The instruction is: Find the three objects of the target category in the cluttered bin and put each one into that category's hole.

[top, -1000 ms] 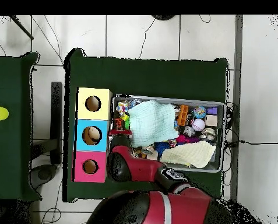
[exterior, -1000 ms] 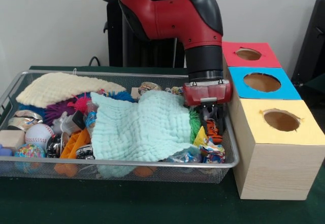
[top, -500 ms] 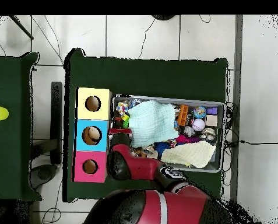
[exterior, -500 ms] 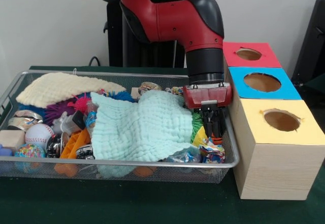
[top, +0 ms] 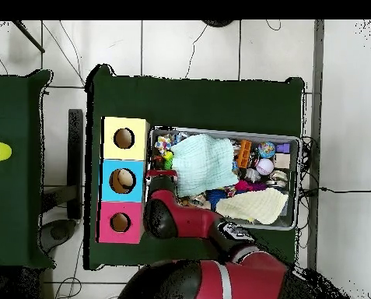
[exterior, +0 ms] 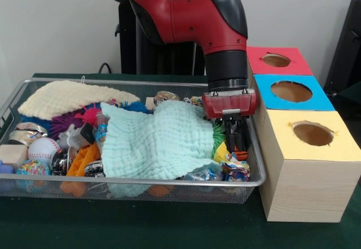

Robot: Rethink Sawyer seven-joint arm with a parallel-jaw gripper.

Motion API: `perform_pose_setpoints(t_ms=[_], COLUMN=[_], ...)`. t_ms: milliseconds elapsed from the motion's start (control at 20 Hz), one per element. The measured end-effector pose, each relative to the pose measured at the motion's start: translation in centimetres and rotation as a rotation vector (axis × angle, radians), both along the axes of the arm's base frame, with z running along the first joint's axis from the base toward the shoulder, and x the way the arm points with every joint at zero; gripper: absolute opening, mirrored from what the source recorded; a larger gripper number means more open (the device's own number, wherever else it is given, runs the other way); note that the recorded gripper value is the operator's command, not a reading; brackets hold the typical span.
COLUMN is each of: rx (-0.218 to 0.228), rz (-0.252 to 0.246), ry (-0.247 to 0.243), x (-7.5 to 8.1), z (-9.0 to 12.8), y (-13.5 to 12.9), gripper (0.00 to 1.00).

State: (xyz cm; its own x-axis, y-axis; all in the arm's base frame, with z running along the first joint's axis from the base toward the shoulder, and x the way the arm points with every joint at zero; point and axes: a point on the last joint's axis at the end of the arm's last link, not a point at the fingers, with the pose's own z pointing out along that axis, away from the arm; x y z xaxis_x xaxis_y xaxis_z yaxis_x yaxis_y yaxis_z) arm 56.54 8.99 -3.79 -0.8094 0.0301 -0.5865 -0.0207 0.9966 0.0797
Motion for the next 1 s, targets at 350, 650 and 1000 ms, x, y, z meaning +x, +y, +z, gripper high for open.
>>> perform_pose_setpoints(t_ms=[350, 650, 1000], rx=[-0.003, -0.023, -0.045], rz=[0.032, 0.063, 0.065], ry=[0.043, 0.064, 0.015], x=[1.6, 3.7, 5.1], z=[3.5, 8.7, 11.7], y=[0.0, -0.4, -0.9], gripper=[0.00, 0.00, 0.00])
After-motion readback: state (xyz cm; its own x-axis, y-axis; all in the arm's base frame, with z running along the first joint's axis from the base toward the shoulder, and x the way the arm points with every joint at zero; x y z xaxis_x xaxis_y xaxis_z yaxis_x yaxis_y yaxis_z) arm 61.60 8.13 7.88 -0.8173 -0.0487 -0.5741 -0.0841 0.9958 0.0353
